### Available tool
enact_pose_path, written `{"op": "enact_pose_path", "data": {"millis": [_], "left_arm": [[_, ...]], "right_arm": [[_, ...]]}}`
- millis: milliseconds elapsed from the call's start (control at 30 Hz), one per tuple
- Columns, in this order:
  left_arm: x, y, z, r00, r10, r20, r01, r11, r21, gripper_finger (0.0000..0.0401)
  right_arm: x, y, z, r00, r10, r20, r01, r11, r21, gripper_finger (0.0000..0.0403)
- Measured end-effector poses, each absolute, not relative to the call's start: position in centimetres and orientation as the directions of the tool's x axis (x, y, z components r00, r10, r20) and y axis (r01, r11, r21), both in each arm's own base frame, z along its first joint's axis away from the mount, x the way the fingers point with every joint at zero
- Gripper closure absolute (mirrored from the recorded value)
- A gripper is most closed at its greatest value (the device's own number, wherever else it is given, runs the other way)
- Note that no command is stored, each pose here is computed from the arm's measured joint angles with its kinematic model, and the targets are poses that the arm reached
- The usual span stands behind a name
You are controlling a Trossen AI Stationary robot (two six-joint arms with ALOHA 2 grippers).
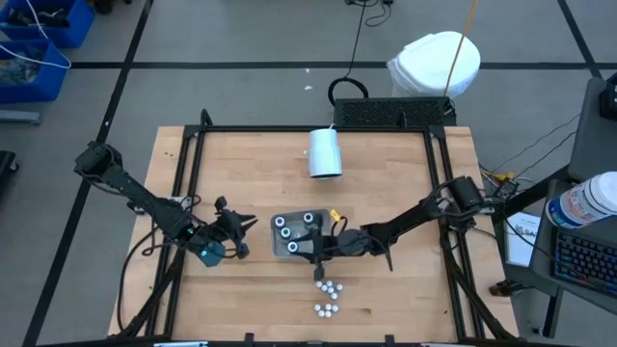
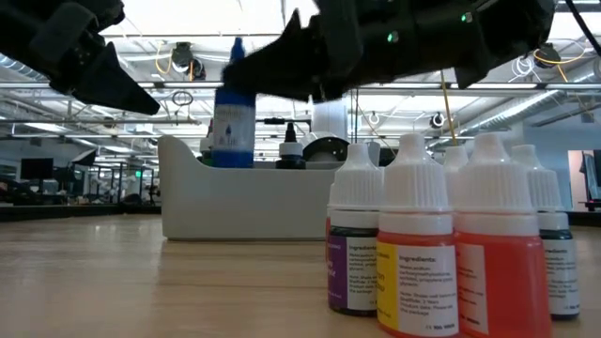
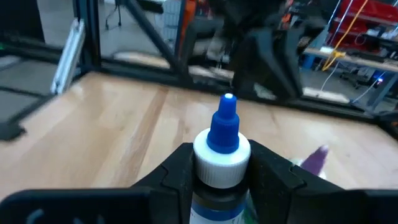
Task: Pick & Place food coloring
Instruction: Adjust the large blue food coloring bottle on the gray bin
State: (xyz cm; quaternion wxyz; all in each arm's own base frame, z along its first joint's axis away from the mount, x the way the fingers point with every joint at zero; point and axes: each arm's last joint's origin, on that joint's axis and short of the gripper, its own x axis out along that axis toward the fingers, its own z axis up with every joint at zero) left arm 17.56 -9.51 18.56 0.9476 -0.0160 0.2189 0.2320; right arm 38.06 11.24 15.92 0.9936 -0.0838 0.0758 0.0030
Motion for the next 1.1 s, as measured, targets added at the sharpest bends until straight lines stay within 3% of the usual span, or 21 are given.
{"op": "enact_pose_path", "data": {"millis": [267, 833, 1100], "left_arm": [[17.6, -9.6, 18.6, 0.8, 0.423, -0.425, -0.435, 0.897, 0.074, 0.0343], [17.6, -9.6, 18.6, 0.8, 0.422, -0.426, -0.428, 0.9, 0.087, 0.0343], [17.6, -9.6, 18.6, 0.8, 0.422, -0.426, -0.428, 0.899, 0.087, 0.0343]], "right_arm": [[40.2, 11.6, 14.3, 0.982, -0.039, -0.183, 0.001, 0.979, -0.206, 0.0292], [40.3, 11.3, 14.6, 0.987, -0.019, -0.161, -0.008, 0.987, -0.163, 0.0288], [40.7, 11.3, 12.5, 0.989, -0.021, -0.148, 0.001, 0.991, -0.136, 0.0285]]}}
